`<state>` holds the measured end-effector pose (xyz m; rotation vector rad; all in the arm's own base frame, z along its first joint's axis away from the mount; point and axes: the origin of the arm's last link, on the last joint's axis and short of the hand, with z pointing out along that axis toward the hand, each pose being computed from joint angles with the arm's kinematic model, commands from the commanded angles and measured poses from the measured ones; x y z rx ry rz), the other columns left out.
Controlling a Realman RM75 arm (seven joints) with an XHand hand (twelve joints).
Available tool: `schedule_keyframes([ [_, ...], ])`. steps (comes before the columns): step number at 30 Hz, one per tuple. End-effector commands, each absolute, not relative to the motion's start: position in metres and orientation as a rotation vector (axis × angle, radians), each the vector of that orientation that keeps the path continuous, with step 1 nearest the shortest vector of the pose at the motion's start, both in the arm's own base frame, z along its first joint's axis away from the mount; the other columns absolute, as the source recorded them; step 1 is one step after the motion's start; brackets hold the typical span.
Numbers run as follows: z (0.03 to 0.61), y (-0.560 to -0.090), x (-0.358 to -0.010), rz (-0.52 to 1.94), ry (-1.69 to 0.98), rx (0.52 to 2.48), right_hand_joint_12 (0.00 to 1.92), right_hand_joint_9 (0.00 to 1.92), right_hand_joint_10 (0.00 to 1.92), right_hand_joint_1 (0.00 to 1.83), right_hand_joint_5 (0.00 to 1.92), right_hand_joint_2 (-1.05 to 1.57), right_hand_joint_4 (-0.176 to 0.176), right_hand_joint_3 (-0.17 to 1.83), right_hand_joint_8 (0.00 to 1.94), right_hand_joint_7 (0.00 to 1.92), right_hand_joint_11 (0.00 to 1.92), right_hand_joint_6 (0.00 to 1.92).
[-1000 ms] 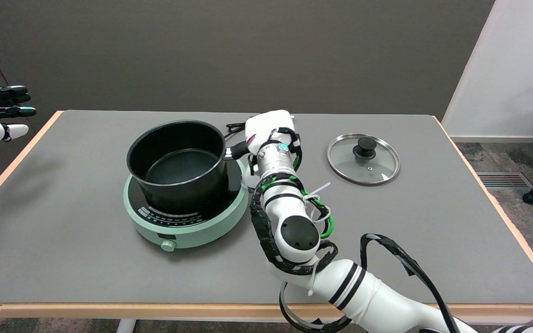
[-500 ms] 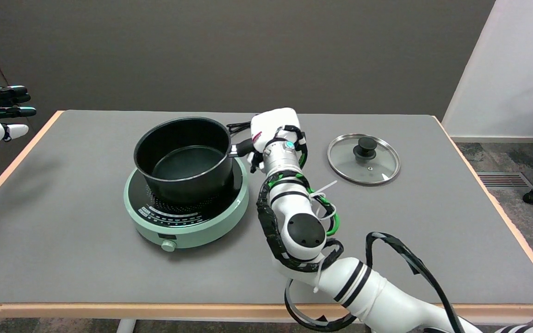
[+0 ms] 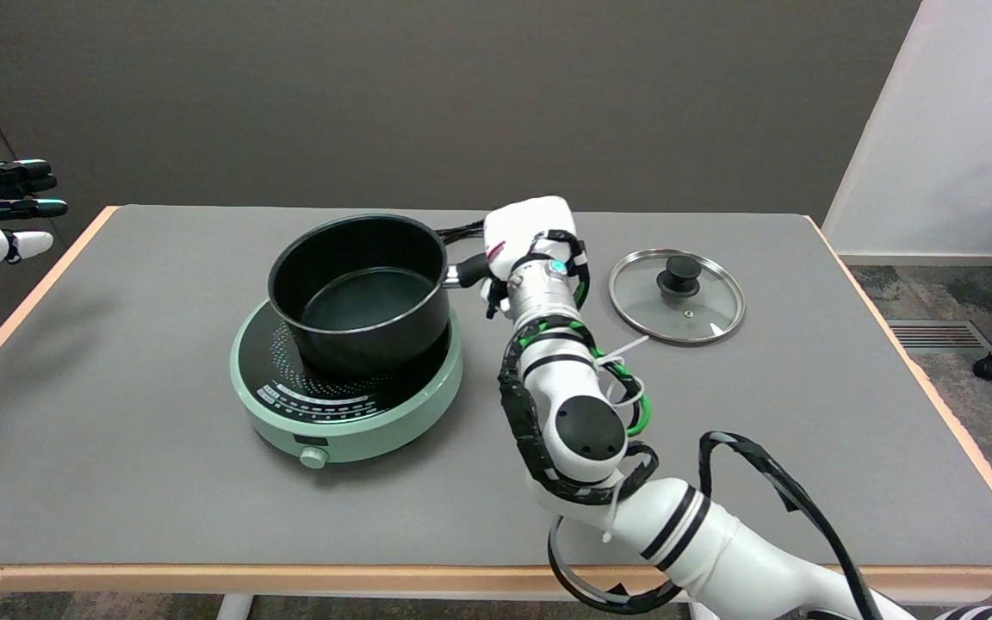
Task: Pick up the soup pot.
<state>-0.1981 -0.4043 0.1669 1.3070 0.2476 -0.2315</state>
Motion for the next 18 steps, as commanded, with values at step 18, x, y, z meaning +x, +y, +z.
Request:
schedule_keyframes([
  [18, 0.327, -0.359, -0.162, -0.033, 0.273, 1.23, 1.89, 1.89, 1.89, 0.91, 1.89, 0.99, -0.059, 0.8, 1.89, 1.89, 1.89, 1.89],
])
